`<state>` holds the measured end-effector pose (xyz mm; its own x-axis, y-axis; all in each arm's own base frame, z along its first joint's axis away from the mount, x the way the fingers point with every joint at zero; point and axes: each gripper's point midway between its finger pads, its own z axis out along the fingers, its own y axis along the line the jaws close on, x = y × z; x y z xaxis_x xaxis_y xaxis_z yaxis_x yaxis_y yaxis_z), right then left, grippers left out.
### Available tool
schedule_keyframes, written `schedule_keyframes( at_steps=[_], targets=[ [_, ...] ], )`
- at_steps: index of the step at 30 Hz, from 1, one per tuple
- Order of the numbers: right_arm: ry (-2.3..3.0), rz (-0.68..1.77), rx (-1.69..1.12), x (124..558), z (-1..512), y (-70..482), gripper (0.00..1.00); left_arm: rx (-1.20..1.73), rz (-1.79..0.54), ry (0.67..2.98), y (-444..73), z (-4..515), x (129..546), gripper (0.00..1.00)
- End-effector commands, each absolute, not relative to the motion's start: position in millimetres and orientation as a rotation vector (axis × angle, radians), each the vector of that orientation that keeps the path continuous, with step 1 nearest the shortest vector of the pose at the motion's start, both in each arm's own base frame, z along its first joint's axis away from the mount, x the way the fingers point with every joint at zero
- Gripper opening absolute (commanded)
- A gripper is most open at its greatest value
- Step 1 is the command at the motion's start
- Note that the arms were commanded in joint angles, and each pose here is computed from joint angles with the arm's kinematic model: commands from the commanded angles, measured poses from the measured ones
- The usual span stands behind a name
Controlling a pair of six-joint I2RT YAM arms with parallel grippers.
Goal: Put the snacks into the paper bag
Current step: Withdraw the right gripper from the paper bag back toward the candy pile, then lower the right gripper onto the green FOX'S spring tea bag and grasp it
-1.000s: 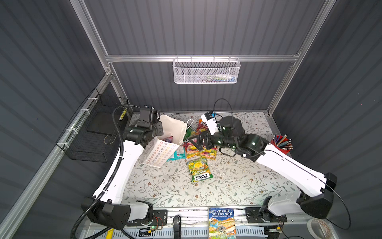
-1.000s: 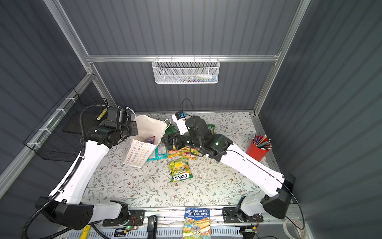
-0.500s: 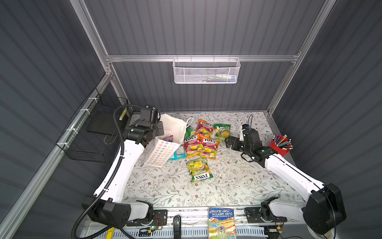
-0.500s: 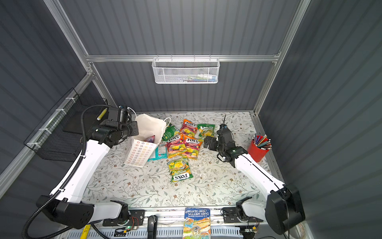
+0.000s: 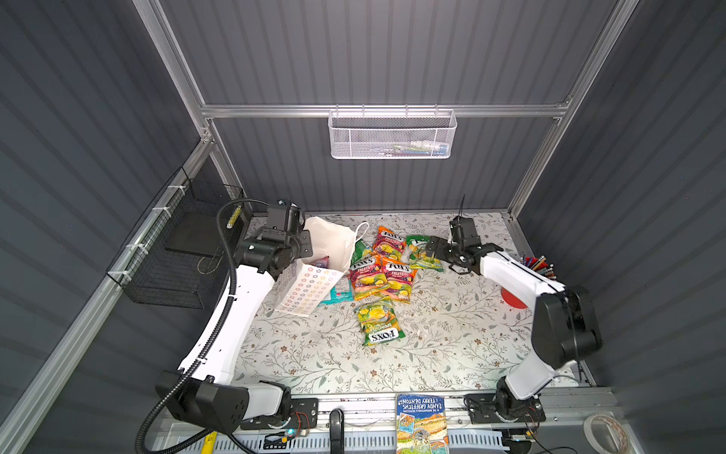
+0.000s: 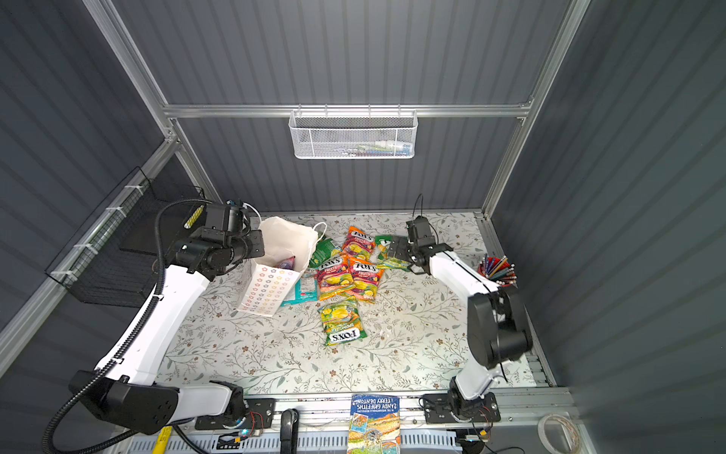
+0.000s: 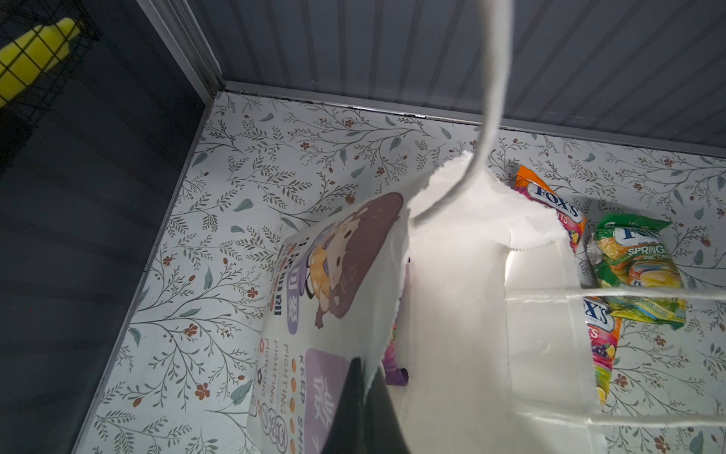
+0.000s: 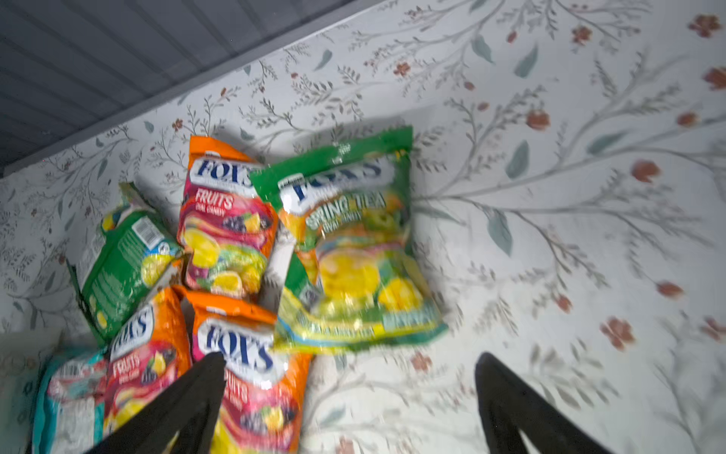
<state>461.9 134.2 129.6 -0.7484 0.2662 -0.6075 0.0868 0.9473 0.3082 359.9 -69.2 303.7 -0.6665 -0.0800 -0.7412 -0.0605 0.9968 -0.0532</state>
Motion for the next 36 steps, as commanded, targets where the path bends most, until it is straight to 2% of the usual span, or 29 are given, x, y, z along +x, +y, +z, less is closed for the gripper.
schedule_keyframes(
  at_steps=[1, 10, 15, 21, 36],
  targets=[
    [2.523, 0.331, 0.208, 460.6, 102.8, 139.0, 0.99, -0.089, -0.078, 2.272, -76.6, 312.8, 361.2, 0.0],
    [2.612, 0.308, 0.214, 480.6, 67.0, 141.4, 0.98, -0.083, -0.085, 2.269, -77.8, 314.1, 361.2, 0.0],
    [2.623, 0.321, 0.207, 486.9, 59.6, 144.8, 0.91, -0.079, -0.085, 2.27, -78.1, 313.7, 361.3, 0.0],
    [2.658, 0.309, 0.206, 486.6, 50.5, 143.9, 0.79, -0.077, -0.089, 2.268, -78.6, 313.9, 361.3, 0.0],
    [2.691, 0.334, 0.18, 478.6, 43.0, 145.4, 0.32, -0.072, -0.1, 2.262, -79.8, 315.9, 360.6, 0.0]
  ],
)
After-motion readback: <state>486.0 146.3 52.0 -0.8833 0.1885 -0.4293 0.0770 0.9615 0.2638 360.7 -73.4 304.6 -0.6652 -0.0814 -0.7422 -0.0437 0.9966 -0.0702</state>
